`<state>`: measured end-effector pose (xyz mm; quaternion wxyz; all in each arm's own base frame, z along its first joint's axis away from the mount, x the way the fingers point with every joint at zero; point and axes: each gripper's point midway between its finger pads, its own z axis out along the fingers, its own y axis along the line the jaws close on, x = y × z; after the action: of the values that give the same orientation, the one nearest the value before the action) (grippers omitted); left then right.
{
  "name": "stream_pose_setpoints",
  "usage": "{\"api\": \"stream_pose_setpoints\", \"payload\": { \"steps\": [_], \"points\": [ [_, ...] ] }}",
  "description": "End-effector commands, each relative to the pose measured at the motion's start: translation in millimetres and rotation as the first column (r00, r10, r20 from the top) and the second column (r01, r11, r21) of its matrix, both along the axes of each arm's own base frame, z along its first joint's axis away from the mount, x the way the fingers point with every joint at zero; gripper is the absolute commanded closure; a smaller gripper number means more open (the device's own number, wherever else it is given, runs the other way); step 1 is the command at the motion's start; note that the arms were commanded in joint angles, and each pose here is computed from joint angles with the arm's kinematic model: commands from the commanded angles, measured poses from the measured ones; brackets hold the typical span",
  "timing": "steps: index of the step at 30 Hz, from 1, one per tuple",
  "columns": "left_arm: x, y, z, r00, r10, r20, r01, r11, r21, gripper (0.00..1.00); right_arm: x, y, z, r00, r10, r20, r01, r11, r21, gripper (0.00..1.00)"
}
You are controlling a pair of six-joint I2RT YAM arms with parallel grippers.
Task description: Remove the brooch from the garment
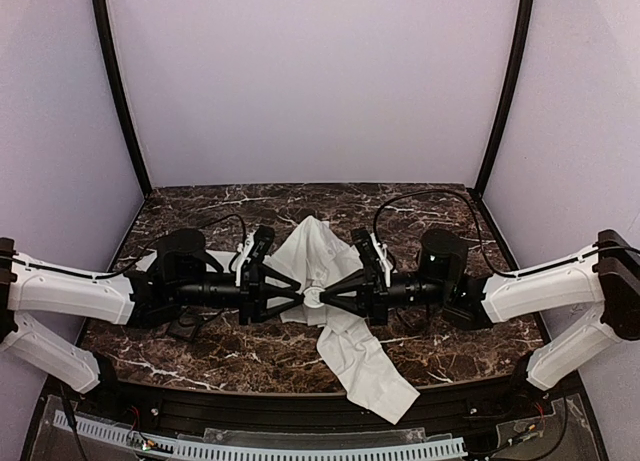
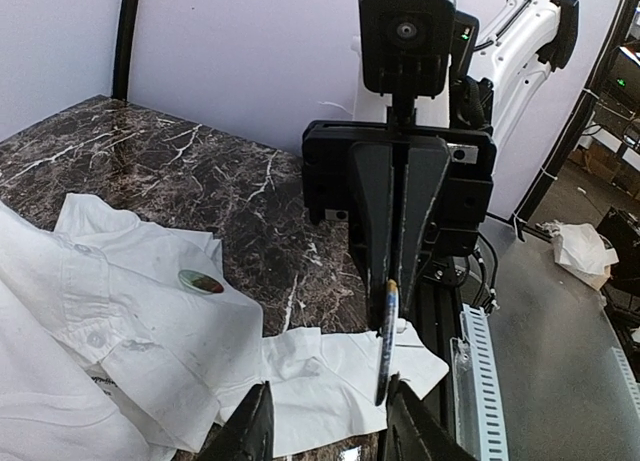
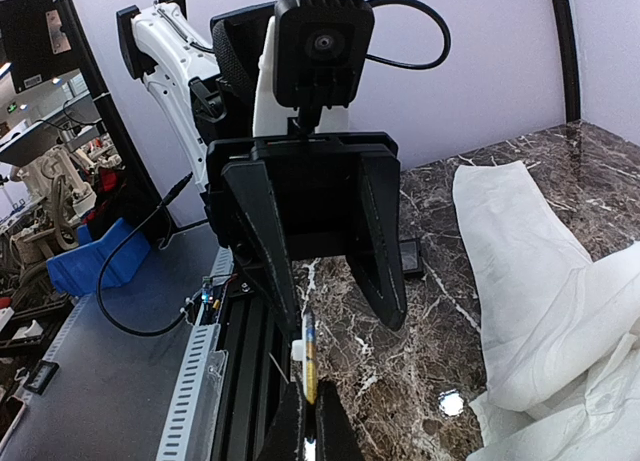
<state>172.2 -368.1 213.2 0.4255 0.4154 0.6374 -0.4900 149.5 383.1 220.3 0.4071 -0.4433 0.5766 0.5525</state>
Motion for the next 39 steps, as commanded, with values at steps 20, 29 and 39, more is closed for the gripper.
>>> {"api": "stream_pose_setpoints", "payload": {
  "steps": [20,29,39],
  "points": [
    [-12,6,7,1.0,-0.025,0.001,0.025,0.998,-0.05,0.99,-7,16,9,0.996,0.073,0.042,-0.073,0.997,0.02,0.94],
    [0,18,17,0.995,0.092,-0.049,-0.096,0.992,-0.08,0.99,-8,13,0,0.997,0.056,0.054,-0.056,0.998,0.01,0.61],
    [-7,16,13,0.995,0.048,-0.089,-0.054,0.996,-0.067,0.99,-5,29,0,0.996,0.04,0.076,-0.04,0.999,-0.006,0.47]
  ]
}}
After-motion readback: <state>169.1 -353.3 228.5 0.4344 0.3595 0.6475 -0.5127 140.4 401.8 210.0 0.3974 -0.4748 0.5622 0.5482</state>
